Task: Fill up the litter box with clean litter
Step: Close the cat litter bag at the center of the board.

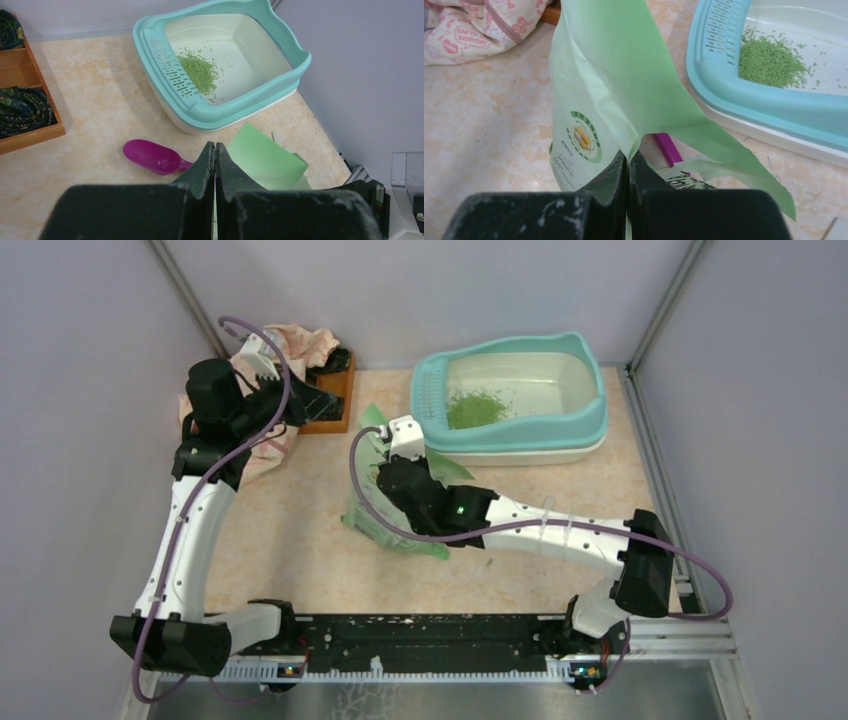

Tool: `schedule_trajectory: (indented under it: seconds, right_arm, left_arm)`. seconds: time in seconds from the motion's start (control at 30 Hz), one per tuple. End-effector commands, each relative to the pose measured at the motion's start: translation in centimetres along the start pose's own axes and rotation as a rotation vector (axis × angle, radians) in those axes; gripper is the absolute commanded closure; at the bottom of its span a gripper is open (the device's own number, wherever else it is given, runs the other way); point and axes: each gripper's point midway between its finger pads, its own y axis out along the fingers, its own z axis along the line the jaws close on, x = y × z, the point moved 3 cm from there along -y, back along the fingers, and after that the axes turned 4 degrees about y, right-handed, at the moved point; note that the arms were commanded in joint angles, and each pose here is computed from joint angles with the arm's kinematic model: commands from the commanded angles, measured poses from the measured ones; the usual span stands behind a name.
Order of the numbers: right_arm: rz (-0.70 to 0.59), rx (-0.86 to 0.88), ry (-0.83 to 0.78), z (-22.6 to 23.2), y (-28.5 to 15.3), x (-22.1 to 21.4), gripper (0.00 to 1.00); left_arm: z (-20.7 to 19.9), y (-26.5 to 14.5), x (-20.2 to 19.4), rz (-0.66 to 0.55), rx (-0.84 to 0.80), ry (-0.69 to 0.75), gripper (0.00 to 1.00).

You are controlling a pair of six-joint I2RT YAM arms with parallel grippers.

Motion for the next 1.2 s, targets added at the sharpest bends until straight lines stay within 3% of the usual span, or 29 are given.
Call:
schedule_trajectory:
  seconds: [0.0, 0.47, 0.63, 0.7, 0.83, 0.93, 0.97, 1.17]
  right_arm:
    - [-0.215, -0.067, 0.123, -0.9, -1.6, 7.2, 1.00]
    - [-0.396, -0.164, 0.110, -1.7, -2.5, 12.1, 1.00]
    - [-0.348, -0.082, 0.131, -1.8, -3.0, 12.0, 1.00]
    - [-0.321, -0.053, 0.174, -3.3, -3.3, 11.9, 0.89]
    - [-0.214, -0.022, 0.304, -8.1, -3.6, 10.8, 0.85]
    - [-0.148, 0.013, 0.316, -10.4, -4.9, 8.3, 0.82]
    - [-0.136, 0.024, 0.329, -10.9, -5.4, 7.2, 0.80]
    - [-0.121, 0.156, 0.451, -14.0, -8.7, 0.6, 0.65]
  left_arm:
    - [-0.3, -0.1, 1.0, -0.033, -0.018, 0.017, 1.00]
    - [-0.1, 0.1, 0.3, -0.021, -0.023, 0.007, 1.00]
    - [-0.2, -0.2, -0.1, -0.014, -0.025, 0.008, 1.00]
    - [-0.2, -0.4, -0.6, -0.007, -0.026, 0.007, 1.00]
    - [-0.5, -0.7, -1.2, 0.001, -0.039, -0.002, 1.00]
    - [-0.8, -1.0, -1.4, 0.001, -0.054, -0.006, 1.00]
    - [-0.9, -1.0, -1.4, 0.001, -0.056, -0.007, 0.98]
    - [-1.0, -1.5, -1.6, -0.002, -0.051, -0.003, 0.62]
